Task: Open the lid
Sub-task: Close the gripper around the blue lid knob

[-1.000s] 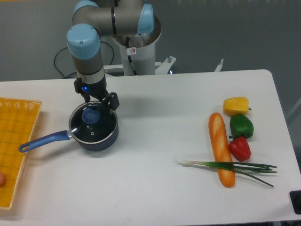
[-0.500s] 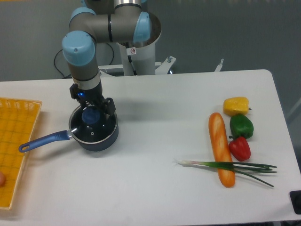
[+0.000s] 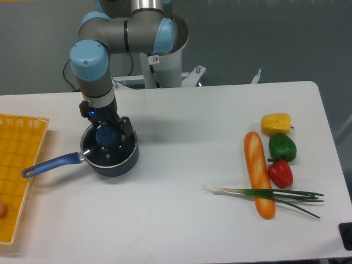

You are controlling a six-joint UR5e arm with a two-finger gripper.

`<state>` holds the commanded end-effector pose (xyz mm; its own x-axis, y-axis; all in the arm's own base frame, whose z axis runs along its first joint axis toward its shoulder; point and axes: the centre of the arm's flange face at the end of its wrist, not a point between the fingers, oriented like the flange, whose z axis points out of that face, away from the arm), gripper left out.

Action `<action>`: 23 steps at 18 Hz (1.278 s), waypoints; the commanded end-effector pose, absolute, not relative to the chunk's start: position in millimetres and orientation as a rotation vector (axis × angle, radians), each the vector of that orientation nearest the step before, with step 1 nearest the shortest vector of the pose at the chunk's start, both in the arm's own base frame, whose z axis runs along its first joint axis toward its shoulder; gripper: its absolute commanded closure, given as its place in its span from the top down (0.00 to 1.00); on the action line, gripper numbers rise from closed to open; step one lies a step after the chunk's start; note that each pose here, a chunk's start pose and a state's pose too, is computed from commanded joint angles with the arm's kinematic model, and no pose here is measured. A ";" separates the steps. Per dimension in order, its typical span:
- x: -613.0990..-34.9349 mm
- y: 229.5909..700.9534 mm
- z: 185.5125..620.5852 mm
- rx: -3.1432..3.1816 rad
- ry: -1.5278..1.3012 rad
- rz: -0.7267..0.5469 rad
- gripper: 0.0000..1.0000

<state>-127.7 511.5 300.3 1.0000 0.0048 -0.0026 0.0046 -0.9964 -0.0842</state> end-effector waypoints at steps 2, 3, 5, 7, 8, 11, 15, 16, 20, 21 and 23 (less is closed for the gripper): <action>-126.3 512.3 298.7 -3.060 -0.003 0.002 1.00; -127.2 513.5 295.3 -3.063 -0.010 0.001 1.00; -127.3 515.0 294.1 -3.059 -0.026 0.007 1.00; -125.1 516.0 294.8 -3.057 -0.019 0.008 1.00; -124.8 516.7 294.7 -3.058 -0.017 0.010 1.00; -125.6 518.1 292.9 -3.061 -0.017 0.008 1.00; -126.3 520.2 291.0 -3.066 -0.013 0.012 0.99; -125.5 520.4 291.0 -3.066 -0.008 0.012 0.96; -125.4 520.2 290.8 -3.067 -0.003 0.011 0.85; -125.4 520.2 290.8 -3.067 -0.003 0.011 0.83; -126.1 519.8 291.4 -3.067 -0.003 0.011 0.77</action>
